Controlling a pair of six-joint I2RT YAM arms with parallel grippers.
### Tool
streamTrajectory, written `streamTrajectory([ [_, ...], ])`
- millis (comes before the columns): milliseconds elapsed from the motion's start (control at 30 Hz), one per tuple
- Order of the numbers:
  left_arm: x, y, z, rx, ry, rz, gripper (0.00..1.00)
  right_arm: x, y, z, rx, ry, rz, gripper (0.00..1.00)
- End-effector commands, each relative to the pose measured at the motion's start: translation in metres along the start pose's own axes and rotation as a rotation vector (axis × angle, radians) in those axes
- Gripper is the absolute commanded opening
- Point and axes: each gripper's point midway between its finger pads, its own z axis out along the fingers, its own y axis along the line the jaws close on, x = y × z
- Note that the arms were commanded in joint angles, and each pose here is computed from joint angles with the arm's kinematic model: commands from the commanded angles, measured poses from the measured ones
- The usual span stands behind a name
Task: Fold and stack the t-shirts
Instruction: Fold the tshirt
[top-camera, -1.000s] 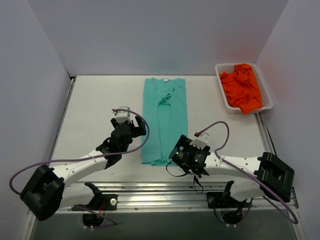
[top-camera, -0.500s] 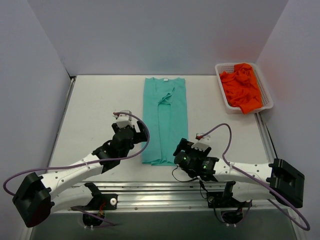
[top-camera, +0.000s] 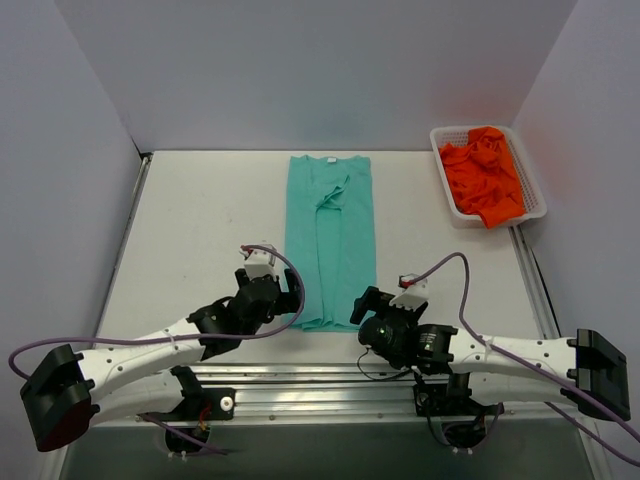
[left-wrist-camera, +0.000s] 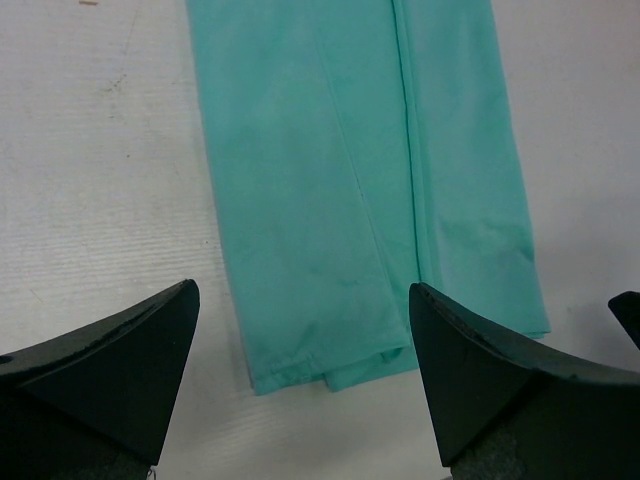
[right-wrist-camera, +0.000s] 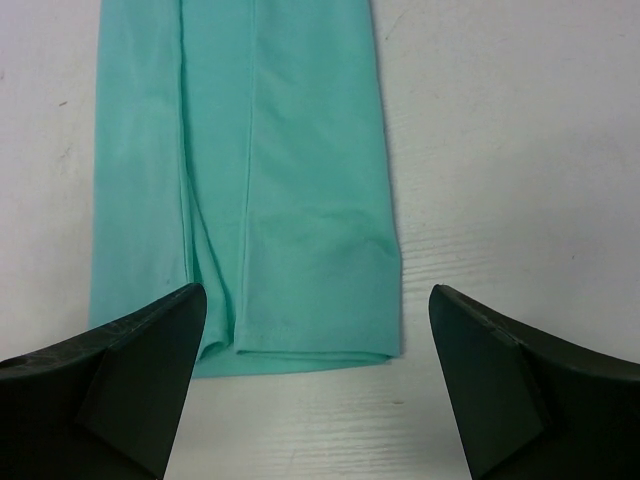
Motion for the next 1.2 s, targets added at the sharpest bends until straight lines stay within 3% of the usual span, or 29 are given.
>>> streamTrajectory([
  [0, 0.003, -0.009, -0.004, 0.026, 0.004, -0.016, 0.95, -0.004, 0.004, -0.008, -0.018, -0.031, -0.045, 0.89],
  [567, 0.059, 0.007, -0.028, 0.079, 0.076, -0.071, 0.93, 0.029, -0.022, -0.027, 0.025, 0.042, 0.027, 0.87],
  [1167, 0.092, -0.017, 0.017, 0.052, 0.128, -0.061, 0.92, 0.061, -0.018, 0.0, 0.045, 0.043, 0.032, 0.86],
])
